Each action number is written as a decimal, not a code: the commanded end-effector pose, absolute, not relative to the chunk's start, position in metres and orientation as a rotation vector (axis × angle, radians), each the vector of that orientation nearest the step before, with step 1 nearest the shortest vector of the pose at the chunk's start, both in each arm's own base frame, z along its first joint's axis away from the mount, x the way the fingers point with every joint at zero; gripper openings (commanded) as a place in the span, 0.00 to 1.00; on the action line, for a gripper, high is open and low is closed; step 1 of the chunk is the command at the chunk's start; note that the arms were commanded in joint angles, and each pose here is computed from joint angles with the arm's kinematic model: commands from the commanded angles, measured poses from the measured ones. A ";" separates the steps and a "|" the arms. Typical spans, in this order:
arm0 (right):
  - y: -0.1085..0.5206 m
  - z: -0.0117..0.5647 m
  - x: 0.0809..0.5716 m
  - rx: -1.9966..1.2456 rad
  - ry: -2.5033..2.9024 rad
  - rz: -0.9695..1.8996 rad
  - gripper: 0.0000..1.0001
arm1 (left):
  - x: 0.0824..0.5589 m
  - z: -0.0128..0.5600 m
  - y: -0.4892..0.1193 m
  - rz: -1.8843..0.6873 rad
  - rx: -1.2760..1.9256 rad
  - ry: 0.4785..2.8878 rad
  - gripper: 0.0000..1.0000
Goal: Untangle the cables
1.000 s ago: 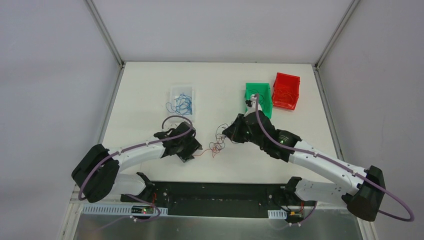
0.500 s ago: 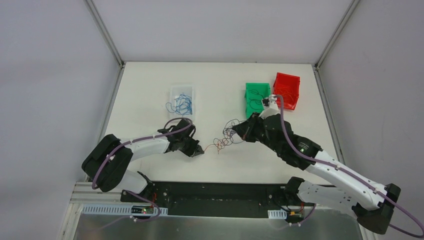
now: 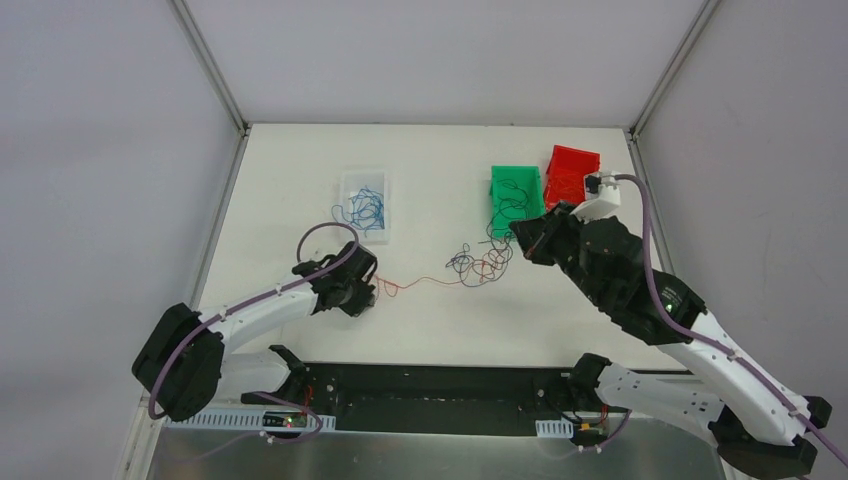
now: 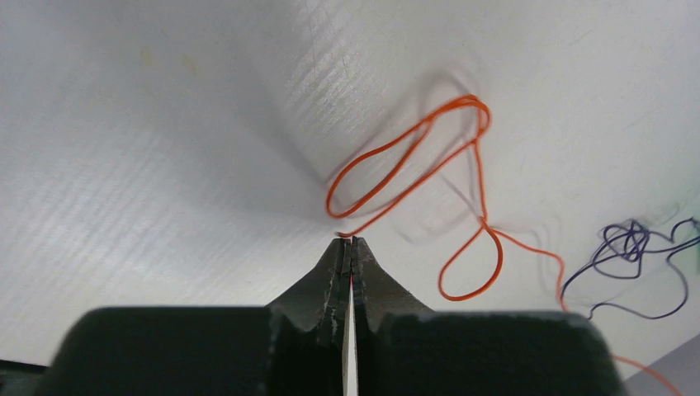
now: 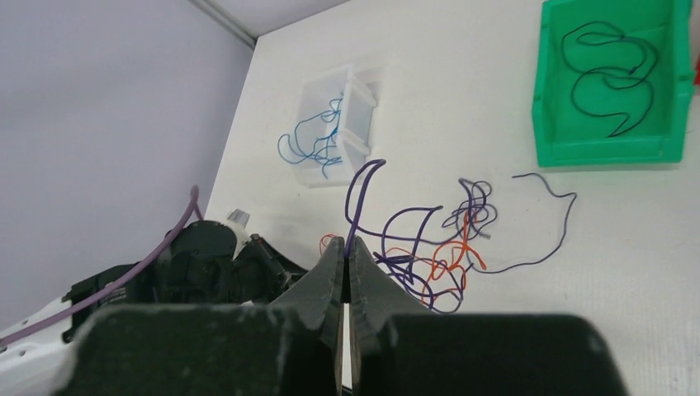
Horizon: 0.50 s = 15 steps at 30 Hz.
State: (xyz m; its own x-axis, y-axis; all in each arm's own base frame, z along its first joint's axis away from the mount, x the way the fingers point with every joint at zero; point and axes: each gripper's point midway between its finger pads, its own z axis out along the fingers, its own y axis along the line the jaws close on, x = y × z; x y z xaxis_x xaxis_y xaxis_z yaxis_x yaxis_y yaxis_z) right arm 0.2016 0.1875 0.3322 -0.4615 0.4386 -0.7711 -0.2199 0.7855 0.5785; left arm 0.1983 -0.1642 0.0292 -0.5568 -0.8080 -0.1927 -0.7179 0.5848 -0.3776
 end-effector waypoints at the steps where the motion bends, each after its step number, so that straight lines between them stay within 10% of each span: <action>1: 0.160 0.343 0.209 0.176 1.879 0.613 0.00 | 0.207 0.057 -0.147 -0.308 -1.042 2.434 0.05; 9: 0.186 0.364 0.206 0.117 1.875 0.744 0.00 | 0.230 0.129 -0.211 -0.629 -0.352 2.471 0.74; 15: 0.193 0.393 0.207 0.103 1.862 0.771 0.00 | 0.223 0.170 -0.261 -0.868 0.384 2.257 0.92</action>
